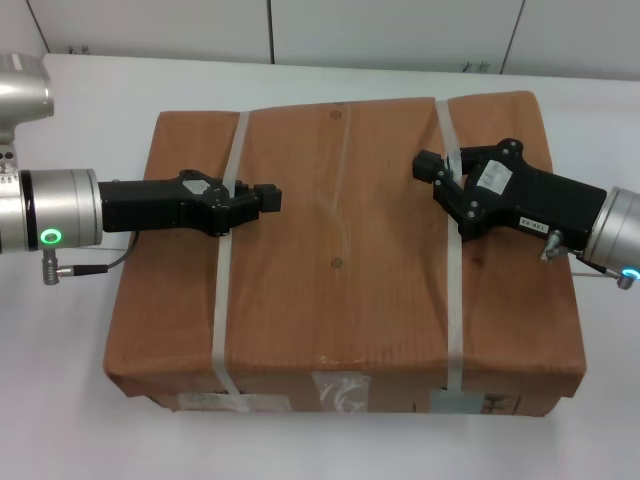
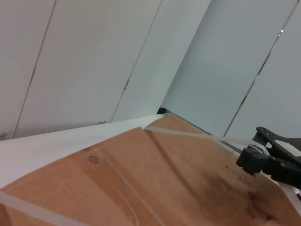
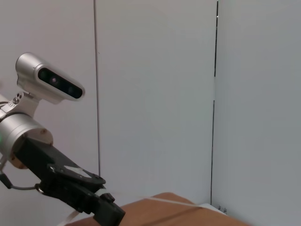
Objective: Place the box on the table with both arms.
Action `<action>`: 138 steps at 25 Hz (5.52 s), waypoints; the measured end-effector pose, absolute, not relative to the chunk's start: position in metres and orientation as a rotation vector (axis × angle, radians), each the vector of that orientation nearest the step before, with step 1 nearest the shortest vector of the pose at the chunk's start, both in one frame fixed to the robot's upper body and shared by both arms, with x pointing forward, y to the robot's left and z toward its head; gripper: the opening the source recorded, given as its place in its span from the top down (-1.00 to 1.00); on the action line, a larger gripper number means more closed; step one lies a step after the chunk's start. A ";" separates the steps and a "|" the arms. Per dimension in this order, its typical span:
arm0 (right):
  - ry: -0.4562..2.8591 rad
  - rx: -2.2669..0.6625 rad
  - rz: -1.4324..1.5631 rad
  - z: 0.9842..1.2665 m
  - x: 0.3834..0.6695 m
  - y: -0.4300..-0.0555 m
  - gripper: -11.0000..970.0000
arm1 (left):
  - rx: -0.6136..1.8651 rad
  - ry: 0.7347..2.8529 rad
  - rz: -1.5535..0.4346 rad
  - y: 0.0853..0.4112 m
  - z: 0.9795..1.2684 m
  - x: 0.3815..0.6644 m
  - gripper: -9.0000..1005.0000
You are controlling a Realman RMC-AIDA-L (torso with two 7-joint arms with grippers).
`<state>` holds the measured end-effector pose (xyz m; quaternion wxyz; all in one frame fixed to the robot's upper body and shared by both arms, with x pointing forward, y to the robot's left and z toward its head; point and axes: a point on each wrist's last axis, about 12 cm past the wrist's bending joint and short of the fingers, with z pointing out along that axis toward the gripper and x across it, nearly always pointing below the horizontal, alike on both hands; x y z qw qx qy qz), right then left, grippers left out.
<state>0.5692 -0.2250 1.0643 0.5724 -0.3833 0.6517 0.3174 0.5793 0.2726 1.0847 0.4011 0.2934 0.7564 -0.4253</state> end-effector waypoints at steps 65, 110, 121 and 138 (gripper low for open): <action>1.931 -0.852 0.507 1.017 0.586 -0.205 0.81 | 0.708 2.153 -0.720 0.243 1.032 0.587 0.81; 2.120 -0.529 0.428 0.997 0.578 -0.238 -0.78 | 0.715 2.214 -0.671 0.241 1.020 0.582 -0.51; 2.107 -0.511 0.428 0.996 0.574 -0.248 -0.78 | 0.723 2.188 -0.759 0.238 1.026 0.580 -0.51; 2.006 -0.428 0.486 1.012 0.563 -0.289 -0.78 | 0.690 2.064 -0.918 0.254 1.054 0.582 -0.51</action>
